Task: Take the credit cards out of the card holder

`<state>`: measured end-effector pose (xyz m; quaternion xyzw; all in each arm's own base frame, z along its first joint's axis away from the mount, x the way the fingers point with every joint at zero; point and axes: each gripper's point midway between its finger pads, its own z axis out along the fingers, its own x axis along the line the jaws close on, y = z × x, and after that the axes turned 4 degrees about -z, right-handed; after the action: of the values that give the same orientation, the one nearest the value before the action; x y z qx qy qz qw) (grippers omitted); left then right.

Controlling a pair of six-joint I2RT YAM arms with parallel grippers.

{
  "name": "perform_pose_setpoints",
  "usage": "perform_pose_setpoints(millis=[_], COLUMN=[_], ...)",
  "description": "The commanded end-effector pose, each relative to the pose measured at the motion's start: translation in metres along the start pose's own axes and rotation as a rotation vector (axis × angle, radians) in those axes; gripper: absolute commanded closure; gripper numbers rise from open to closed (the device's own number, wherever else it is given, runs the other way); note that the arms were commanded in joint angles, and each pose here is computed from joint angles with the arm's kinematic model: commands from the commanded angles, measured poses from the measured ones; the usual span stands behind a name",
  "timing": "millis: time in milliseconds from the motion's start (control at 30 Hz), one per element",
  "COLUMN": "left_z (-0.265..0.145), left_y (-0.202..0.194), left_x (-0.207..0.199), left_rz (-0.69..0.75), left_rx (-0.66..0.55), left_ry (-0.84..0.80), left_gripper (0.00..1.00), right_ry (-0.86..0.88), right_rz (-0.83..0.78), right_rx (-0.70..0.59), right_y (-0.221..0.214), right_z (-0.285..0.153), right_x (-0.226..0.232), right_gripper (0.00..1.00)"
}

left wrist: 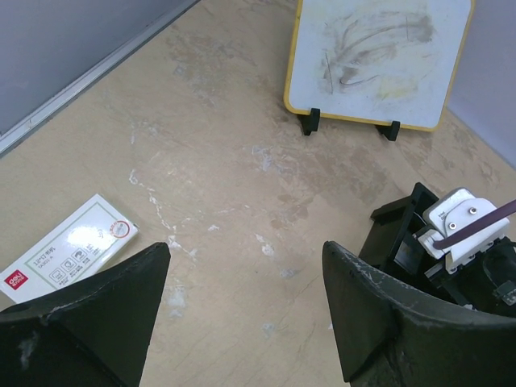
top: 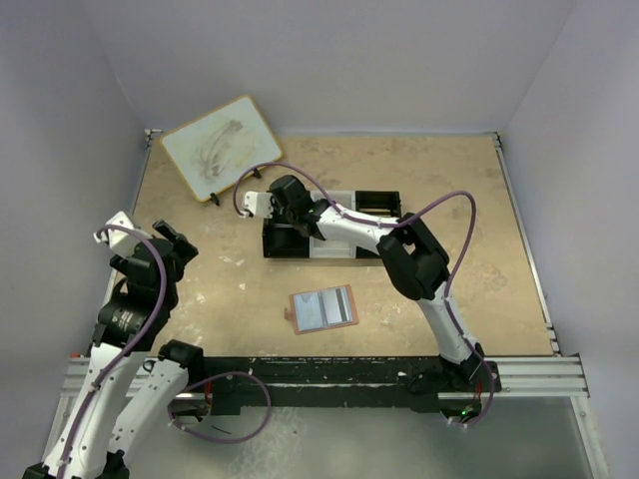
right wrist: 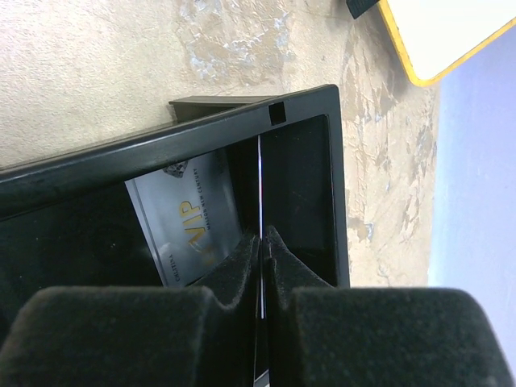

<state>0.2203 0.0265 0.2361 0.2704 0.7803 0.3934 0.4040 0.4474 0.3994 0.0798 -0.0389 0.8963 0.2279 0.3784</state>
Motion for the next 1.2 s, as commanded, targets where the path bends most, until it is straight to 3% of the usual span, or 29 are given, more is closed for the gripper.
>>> perform_pose_setpoints(millis=[0,300,500,600,667,700,900,1000,1167], left_z=[-0.001,0.000,0.000,0.000,0.001,0.001,0.001,0.001,0.001], left_y=[0.010,0.007,0.006,0.006,0.005,0.005,0.005,0.005,0.004], left_x=[0.003,0.001,-0.001,-0.002,-0.002,-0.002,-0.002,-0.002,-0.003], left_rz=[-0.032,-0.025,-0.022,-0.021,-0.019,-0.018,-0.019,-0.018,-0.016], left_rx=[-0.041,-0.031,-0.026,-0.024,-0.023,-0.021,-0.021,-0.020,-0.016], left_ry=[0.014,0.008,-0.004,-0.005,-0.004,-0.004,-0.007,-0.006,-0.011], left_gripper=[0.26,0.26,0.26,0.26,0.26,0.26,0.26,0.26,0.25], right_ry=[0.007,0.028,0.007,-0.001,0.001,-0.003,-0.008,-0.004,-0.124], right_rz=[-0.025,-0.025,-0.030,-0.027,-0.018,-0.015,0.053,0.106,0.200], right_rx=[-0.007,0.016,0.039,0.021,0.004,-0.007,-0.054,-0.144,-0.228], right_y=[0.004,-0.005,-0.011,-0.007,-0.003,-0.001,0.015,0.034,0.052], right_z=[0.002,0.007,0.006,-0.002,-0.005,-0.008,-0.016,-0.029,-0.060], right_x=[0.002,0.013,0.013,0.008,0.007,0.004,-0.007,-0.015,-0.050], right_gripper=[0.95,0.87,0.61,0.58,0.43,0.41,0.33,0.32,0.25])
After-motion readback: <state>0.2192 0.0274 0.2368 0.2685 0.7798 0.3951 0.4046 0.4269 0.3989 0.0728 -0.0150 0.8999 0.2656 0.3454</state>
